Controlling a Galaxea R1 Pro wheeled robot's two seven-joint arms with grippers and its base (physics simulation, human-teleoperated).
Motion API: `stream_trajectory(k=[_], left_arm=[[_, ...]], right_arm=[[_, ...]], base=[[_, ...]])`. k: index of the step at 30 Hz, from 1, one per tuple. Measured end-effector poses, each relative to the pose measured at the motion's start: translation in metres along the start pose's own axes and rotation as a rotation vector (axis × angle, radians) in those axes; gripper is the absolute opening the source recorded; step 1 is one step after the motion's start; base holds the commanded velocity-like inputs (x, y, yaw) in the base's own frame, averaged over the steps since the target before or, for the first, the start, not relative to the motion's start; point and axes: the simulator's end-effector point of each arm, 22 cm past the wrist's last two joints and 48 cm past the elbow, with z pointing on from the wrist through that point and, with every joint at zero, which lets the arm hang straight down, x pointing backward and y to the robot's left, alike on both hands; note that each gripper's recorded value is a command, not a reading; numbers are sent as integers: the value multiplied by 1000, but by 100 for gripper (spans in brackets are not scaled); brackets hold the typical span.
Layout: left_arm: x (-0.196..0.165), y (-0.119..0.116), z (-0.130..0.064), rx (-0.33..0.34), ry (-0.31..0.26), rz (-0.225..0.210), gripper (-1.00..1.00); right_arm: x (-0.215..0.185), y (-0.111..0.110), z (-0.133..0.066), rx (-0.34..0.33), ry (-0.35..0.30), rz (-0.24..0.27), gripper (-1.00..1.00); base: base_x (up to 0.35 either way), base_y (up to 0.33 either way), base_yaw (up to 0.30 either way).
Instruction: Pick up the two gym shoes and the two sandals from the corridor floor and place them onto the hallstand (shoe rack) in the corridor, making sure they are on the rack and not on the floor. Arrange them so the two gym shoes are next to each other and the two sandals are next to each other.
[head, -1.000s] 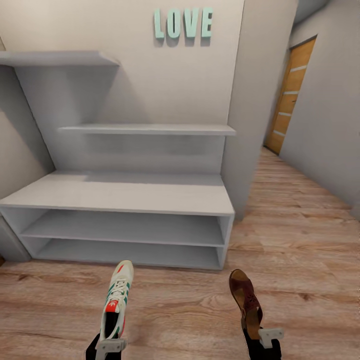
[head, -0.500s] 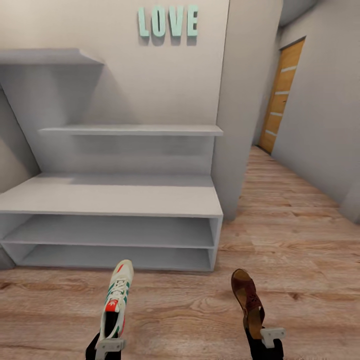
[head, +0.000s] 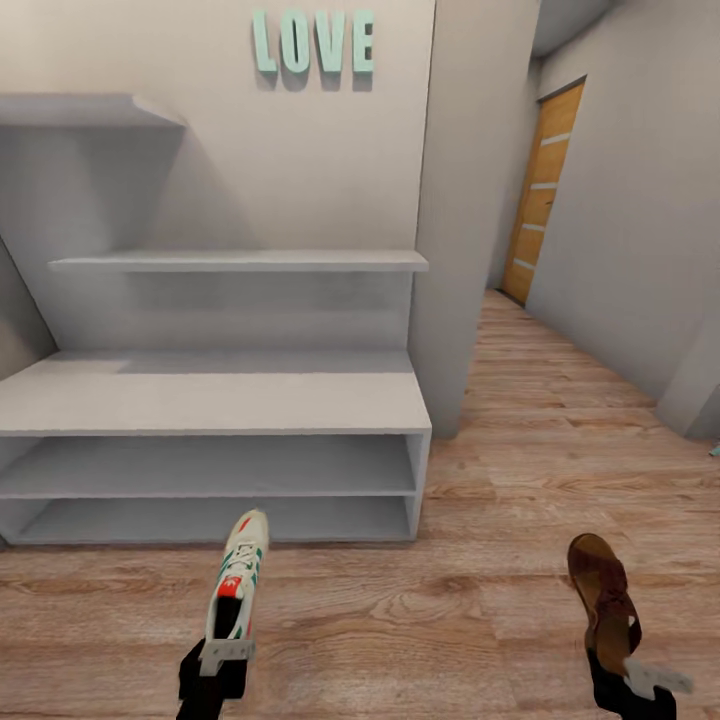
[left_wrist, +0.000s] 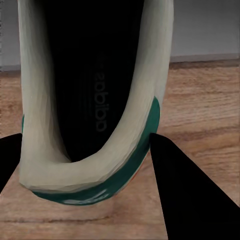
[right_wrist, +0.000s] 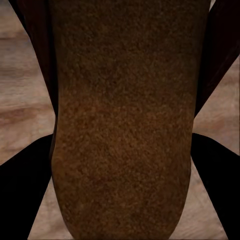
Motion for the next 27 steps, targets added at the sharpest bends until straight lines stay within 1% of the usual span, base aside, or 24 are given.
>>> stream_trajectory(k=[1, 2, 3, 4, 5, 7, 8, 9, 10, 12, 13, 15, 17, 18, 22, 27], left_arm=[[-4, 1, 3, -2, 5, 1, -100], [-13, 2, 8, -5, 13, 2, -100], [-17, 3, 10, -7, 18, 3, -100], [-21, 4, 12, -9, 23, 3, -100], [-29, 6, 16, -12, 33, 6, -100], [-42, 9, 21, -18, 45, 8, -100], [-46, 10, 24, -20, 48, 8, -100], [-59, 12, 28, -26, 54, 10, -100], [-63, 13, 30, -28, 55, 9, -100], [-81, 20, 35, -37, 52, 10, -100], [-83, 22, 37, -39, 52, 10, -100], [-96, 26, 41, -43, 46, 12, -100], [-102, 27, 44, -41, 46, 12, -100], [-107, 27, 46, -40, 50, 13, -100], [-115, 28, 51, -37, 67, 13, -100], [-127, 28, 56, -38, 76, 14, -100]], right_arm=[[-2, -11, 0, 22, -3, 13, -100], [-5, -23, 1, 41, -9, 14, -100], [-7, -31, 1, 56, -11, 23, -100], [-9, -35, 2, 61, -13, 19, -100], [-11, -47, 2, 81, -18, 26, -100], [-14, -60, 2, 98, -19, 22, -100], [-15, -64, 2, 105, -17, 23, -100], [-15, -74, 2, 116, -7, 21, -100], [-14, -77, 2, 121, -2, 21, -100], [-14, -92, 2, 140, 18, 20, -100], [-14, -95, 2, 142, 21, 16, -100], [-18, -113, 1, 176, 18, 36, -100], [-20, -123, 0, 191, 16, 42, -100], [-22, -133, -1, 212, 15, 57, -100], [-21, -149, -2, 238, 32, 75, -100], [-18, -154, -3, 244, 52, 82, -100]], base=[[0, 0, -2], [0, 0, -1], [0, 0, -1], [0, 0, 0], [0, 0, 0], [0, 0, 0], [0, 0, 0], [0, 0, 0], [0, 0, 0], [0, 0, 0], [0, 0, 0], [0, 0, 0], [0, 0, 0], [0, 0, 0], [0, 0, 0], [0, 0, 0]])
